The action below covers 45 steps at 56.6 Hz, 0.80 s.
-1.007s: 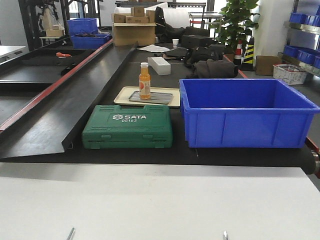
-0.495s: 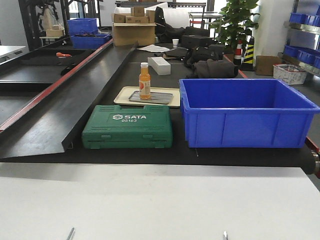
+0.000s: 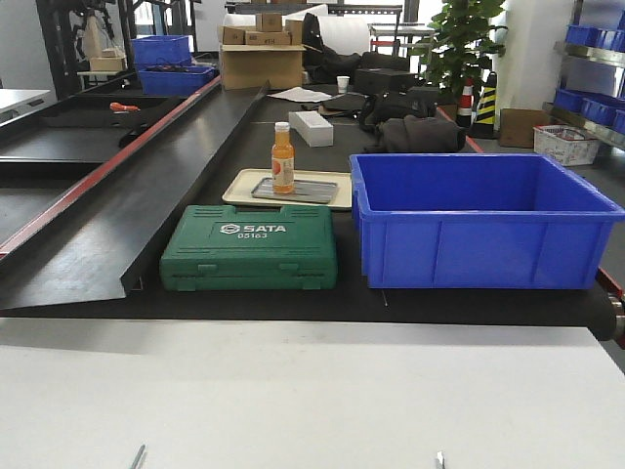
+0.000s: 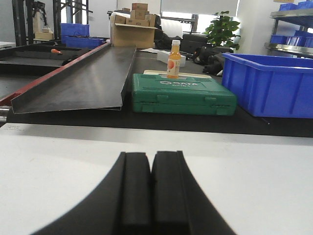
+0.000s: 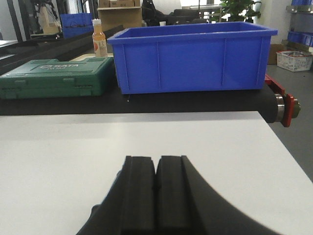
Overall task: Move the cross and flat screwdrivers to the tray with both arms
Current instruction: 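Lower both grippers toward the two green-handled screwdrivers on the white table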
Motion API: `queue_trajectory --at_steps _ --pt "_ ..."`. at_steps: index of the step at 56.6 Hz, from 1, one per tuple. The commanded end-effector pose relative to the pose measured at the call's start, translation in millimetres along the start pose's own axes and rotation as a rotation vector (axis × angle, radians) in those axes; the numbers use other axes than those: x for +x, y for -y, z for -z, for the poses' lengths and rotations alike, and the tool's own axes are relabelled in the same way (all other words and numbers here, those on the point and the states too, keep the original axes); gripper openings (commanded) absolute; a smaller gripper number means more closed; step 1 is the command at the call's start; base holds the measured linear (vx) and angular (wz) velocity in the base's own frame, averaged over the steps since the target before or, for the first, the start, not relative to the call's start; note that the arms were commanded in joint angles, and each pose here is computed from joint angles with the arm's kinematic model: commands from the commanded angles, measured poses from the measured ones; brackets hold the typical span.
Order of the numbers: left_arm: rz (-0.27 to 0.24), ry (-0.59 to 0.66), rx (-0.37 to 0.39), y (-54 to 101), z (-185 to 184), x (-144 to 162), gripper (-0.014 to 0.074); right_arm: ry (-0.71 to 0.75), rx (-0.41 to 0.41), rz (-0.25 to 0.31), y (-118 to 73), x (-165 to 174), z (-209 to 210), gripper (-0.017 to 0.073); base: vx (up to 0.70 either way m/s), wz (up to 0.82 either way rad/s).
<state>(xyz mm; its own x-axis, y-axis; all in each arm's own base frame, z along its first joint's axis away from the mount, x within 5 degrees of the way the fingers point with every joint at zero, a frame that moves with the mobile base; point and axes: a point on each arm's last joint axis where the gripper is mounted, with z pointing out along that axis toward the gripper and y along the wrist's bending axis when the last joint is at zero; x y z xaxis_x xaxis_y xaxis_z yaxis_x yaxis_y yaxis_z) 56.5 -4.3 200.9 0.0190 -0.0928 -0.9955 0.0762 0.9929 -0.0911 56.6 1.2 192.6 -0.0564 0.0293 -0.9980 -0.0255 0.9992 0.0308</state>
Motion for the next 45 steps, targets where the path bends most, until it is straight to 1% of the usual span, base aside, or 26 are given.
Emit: queue_trajectory --at_steps 1,12,18,24,28,30,33,39,41,45 --pt "0.008 0.070 -0.001 -0.8 -1 1 -0.0007 0.144 -0.017 0.011 -1.4 -8 1 -0.0008 0.00 0.00" --pt "0.008 0.214 0.002 -0.6 1 -12 -0.0007 0.375 -0.042 0.010 -3.7 -28 6 -0.0008 0.00 0.00" --pt "0.004 0.353 0.004 -0.4 4 -24 -0.0007 0.476 -0.053 0.010 -4.7 -38 10 -0.0008 0.00 0.00" --pt "0.004 0.530 0.009 0.3 12 -42 0.0004 0.482 -0.050 0.010 -4.7 -50 13 -0.0005 0.00 0.00" --pt "0.004 0.606 0.013 1.4 16 -56 0.0018 0.454 -0.041 0.010 -4.5 -65 16 -0.0004 0.00 0.00" --pt "0.004 0.611 0.014 2.1 18 -63 0.0029 0.441 -0.038 0.010 -4.5 -74 18 -0.0002 0.00 0.00" --pt "0.005 0.578 0.017 3.4 17 -73 0.0054 0.419 -0.032 0.010 -4.5 -88 19 0.0001 0.00 0.00" --pt "0.000 0.444 0.016 6.0 11 -88 0.0125 0.316 -0.019 0.009 -4.2 -108 15 0.0017 0.00 0.00" --pt "-0.009 0.390 0.014 6.8 8 -93 0.0164 0.255 -0.013 0.009 -3.9 -110 11 0.0027 0.00 0.00" --pt "-0.043 0.307 0.007 7.7 1 -97 0.0232 0.158 -0.005 0.009 -3.6 -115 2 0.0056 0.00 0.00"
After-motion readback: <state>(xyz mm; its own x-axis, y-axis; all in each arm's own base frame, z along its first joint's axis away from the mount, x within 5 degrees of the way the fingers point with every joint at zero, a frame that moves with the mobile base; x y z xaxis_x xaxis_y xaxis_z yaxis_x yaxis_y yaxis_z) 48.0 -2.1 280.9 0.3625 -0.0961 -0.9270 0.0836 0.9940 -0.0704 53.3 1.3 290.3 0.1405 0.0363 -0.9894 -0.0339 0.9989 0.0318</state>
